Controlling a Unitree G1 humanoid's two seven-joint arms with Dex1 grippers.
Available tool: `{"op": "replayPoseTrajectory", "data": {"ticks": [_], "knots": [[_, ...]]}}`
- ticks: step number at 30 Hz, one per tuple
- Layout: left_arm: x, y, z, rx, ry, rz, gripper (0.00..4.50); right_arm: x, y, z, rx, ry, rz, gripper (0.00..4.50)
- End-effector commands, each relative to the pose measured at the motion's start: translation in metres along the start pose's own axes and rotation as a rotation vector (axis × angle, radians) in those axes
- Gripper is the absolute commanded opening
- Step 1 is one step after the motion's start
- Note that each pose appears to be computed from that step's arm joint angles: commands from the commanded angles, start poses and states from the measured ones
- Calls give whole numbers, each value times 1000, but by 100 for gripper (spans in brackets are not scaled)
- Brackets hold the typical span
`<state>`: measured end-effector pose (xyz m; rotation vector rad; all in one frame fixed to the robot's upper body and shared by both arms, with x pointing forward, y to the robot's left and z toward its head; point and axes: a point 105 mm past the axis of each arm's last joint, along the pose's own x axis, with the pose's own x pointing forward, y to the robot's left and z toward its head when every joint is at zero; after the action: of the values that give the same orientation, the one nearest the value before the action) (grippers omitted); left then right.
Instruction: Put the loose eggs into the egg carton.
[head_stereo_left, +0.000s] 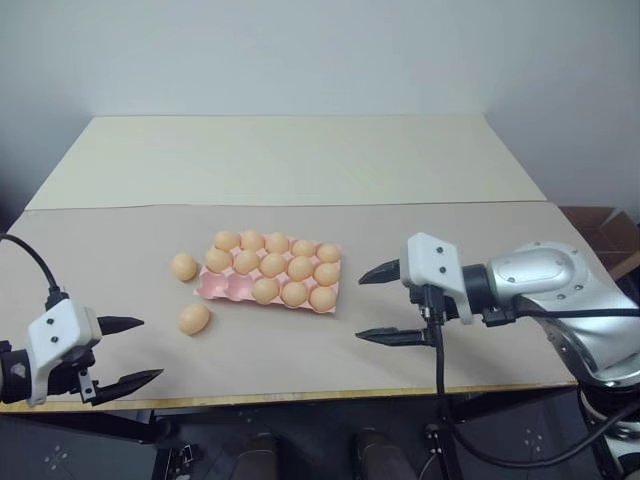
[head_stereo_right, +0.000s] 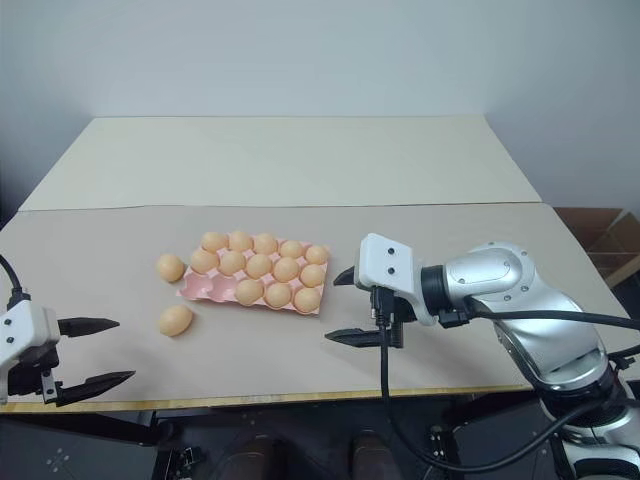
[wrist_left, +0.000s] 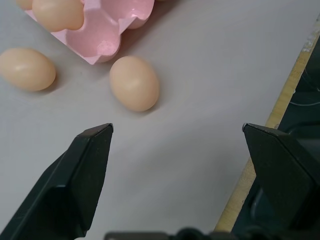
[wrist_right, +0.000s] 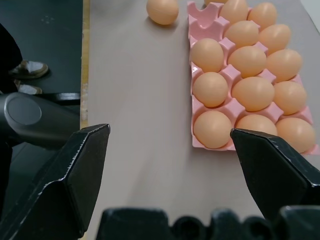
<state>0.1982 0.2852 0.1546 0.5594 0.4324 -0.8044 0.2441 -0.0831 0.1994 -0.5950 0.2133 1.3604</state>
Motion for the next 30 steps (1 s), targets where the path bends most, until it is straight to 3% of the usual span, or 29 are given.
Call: {"op": "replayPoseTrajectory", "data": {"ticks": [1, 16, 20, 30], "knots": [[-5, -1, 8, 25, -17, 32, 450, -5, 3, 7, -23, -15, -18, 448], [-5, 4, 11, 15, -26, 141, 450, 0, -5, -1, -15, 5, -43, 448], [3, 1, 12, -43, -113, 166, 450, 2, -5, -2, -11, 8, -54, 448], [40, 16, 7, -92, -179, 216, 450, 8, -5, -1, 2, -4, -106, 448]]}}
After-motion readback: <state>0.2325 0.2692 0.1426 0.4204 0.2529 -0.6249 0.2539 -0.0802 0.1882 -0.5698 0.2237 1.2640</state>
